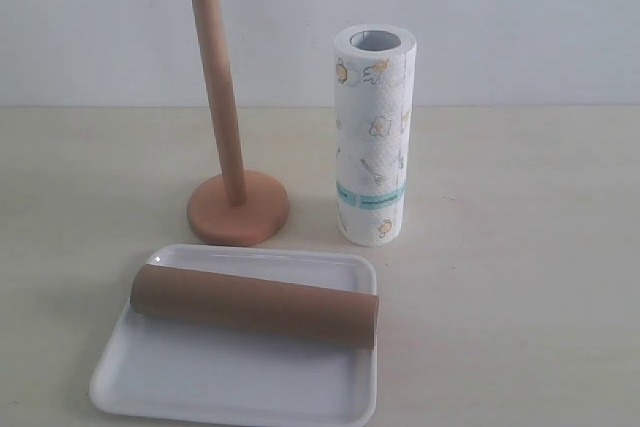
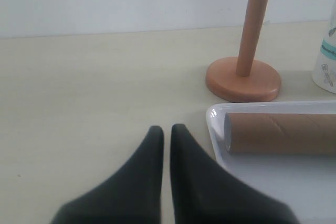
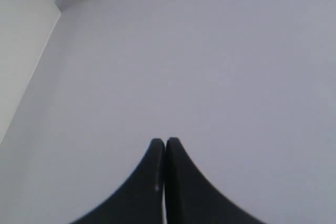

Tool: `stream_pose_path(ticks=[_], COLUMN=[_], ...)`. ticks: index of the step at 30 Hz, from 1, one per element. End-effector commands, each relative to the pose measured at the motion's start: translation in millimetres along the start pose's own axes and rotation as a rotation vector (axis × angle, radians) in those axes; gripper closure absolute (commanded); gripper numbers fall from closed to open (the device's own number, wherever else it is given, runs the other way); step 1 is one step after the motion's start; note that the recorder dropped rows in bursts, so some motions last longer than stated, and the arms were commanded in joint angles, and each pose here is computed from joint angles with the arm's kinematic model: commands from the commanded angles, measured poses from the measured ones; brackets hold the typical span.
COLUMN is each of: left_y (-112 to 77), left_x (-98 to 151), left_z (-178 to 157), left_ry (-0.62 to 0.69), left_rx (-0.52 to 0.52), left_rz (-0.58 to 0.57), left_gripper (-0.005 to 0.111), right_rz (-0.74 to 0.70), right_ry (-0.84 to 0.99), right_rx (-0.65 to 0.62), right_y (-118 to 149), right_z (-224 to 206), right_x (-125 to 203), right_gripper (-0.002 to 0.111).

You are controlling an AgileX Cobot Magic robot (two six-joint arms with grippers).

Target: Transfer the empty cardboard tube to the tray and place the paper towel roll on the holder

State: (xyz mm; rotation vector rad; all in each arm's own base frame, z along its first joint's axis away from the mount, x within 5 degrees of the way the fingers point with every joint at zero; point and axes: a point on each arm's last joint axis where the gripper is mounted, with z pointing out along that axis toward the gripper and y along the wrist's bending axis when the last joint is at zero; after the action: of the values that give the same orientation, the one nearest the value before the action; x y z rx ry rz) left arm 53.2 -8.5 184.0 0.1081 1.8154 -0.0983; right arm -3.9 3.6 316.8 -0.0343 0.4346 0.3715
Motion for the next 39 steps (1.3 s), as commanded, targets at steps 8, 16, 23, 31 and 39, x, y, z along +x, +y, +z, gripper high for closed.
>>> stream_pose_path(ticks=[8, 16, 23, 31, 39], left_y=[0.0, 0.0, 0.0, 0.0, 0.0], left_x=[1.0, 1.0, 1.0, 1.0, 1.0], left_z=[0.2, 0.2, 0.2, 0.2, 0.2], left_ry=[0.000, 0.000, 0.000, 0.000, 0.000], left_rx=[-0.001, -0.001, -0.001, -0.001, -0.001], left_rz=[-0.001, -0.001, -0.001, -0.001, -0.001], left_gripper=[0.103, 0.103, 0.103, 0.103, 0.103], right_rz=[-0.045, -0.035, -0.010, 0.054, -0.021], right_ry=[0.338, 1.118, 1.326, 1.492, 1.689], right_rx=[0.078, 0.251, 0.298, 0.291, -0.036], right_y=[-5.7, -30.3, -41.9, -39.4, 0.3], right_z=[117.1, 133.1, 123.3, 109.3, 82.2], right_x=[-6.4, 89.2, 147.7, 186.3, 253.9], right_gripper=[0.108, 0.108, 0.108, 0.108, 0.108])
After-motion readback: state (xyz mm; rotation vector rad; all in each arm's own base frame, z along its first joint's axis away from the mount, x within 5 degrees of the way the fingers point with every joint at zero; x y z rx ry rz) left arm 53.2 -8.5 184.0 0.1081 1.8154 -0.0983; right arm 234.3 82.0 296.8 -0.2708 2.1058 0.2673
